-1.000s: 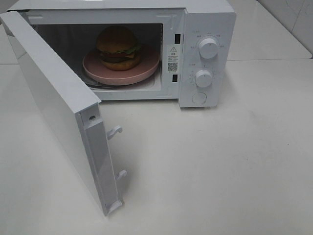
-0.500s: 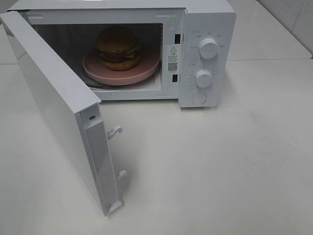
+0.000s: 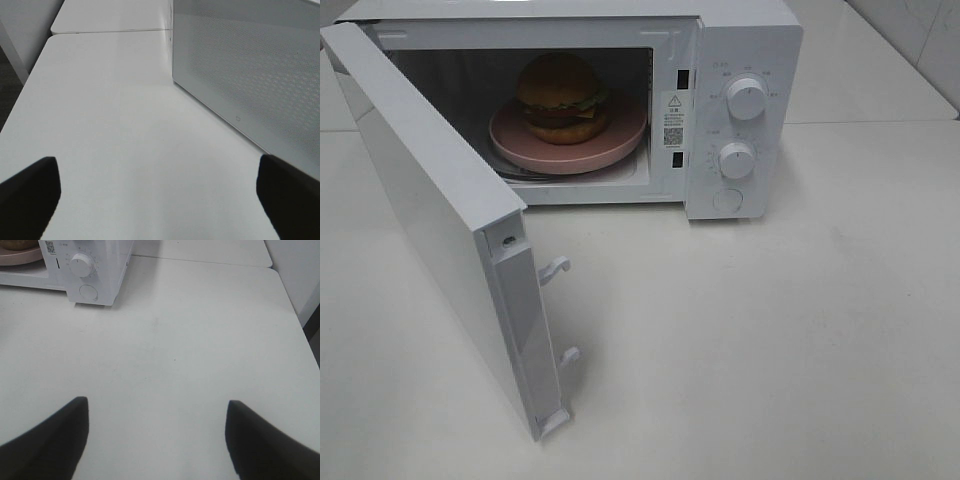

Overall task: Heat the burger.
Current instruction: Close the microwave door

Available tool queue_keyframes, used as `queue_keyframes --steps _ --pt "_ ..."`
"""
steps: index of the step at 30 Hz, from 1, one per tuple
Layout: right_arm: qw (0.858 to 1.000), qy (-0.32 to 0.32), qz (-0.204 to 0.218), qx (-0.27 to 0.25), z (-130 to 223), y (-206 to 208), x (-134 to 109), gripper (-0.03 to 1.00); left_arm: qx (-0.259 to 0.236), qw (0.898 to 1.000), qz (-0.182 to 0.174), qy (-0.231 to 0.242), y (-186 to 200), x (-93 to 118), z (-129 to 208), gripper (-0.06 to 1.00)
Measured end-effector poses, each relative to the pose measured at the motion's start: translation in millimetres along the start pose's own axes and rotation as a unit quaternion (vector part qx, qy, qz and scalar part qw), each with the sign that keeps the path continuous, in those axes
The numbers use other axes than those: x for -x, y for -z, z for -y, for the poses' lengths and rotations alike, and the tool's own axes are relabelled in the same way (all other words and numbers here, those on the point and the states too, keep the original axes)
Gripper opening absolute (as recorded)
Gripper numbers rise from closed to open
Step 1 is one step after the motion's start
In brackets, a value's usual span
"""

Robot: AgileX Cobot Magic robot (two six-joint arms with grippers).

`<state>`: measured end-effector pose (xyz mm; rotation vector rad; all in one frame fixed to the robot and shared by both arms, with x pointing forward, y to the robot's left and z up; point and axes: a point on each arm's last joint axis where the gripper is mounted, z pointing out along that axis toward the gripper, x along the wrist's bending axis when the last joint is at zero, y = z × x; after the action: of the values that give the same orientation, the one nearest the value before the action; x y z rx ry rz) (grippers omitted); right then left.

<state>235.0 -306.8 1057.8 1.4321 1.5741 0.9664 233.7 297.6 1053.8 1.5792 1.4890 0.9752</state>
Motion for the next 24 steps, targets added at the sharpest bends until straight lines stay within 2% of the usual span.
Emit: queue_keyframes --steps 24 --pt "1.000 0.000 0.000 0.000 0.0 0.0 0.0 0.73 0.000 1.000 -0.004 -0.003 0.0 -0.8 0.1 0.99"
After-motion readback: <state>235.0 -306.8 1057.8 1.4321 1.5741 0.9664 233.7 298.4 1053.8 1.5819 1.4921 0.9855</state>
